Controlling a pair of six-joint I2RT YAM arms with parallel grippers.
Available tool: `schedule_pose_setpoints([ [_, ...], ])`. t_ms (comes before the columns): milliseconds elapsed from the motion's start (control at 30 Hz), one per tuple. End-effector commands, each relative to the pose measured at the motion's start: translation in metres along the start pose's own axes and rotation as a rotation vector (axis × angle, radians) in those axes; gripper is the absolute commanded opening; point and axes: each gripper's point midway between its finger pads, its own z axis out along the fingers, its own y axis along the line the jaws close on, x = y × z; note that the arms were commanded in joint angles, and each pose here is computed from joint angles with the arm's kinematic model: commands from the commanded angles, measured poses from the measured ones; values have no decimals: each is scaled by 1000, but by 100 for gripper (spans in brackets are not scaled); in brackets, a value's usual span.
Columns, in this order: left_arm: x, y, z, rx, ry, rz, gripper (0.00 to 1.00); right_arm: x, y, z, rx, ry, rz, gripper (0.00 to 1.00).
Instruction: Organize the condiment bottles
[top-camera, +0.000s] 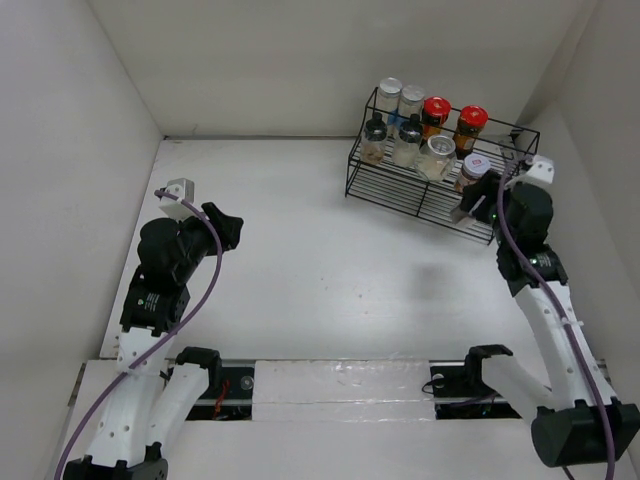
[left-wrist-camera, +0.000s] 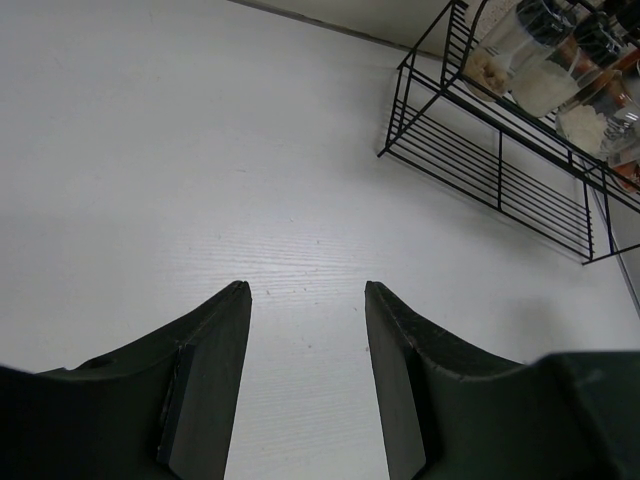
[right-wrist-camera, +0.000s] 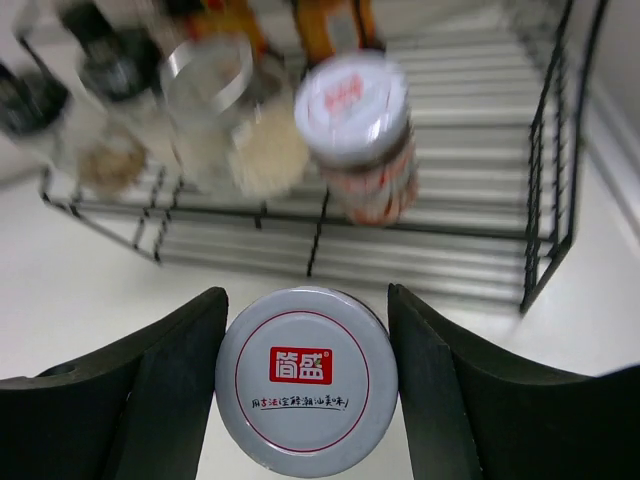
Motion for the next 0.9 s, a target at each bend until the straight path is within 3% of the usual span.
schedule_pose_setpoints([
  [0, -11, -4, -1, 20, -50, 18, 45, -108, 4, -24, 13, -277, 42, 48],
  [200, -11, -4, -1, 20, -50, 18, 45, -161, -13, -11, 77, -342, 36, 48],
  [467, -9, -3, 2, 15, -40, 16, 45, -166, -46, 56, 151, -265, 19, 48],
  [600, -10, -2, 2, 7, -44, 16, 45, -161, -56, 76, 163, -230, 20, 48],
  [800, -8, -1, 4, 3, -34, 15, 46, -116, -70, 109, 178, -135, 29, 49],
  [867, -12, -2, 3, 6, -43, 16, 47, -111, -71, 109, 181, -124, 29, 57],
])
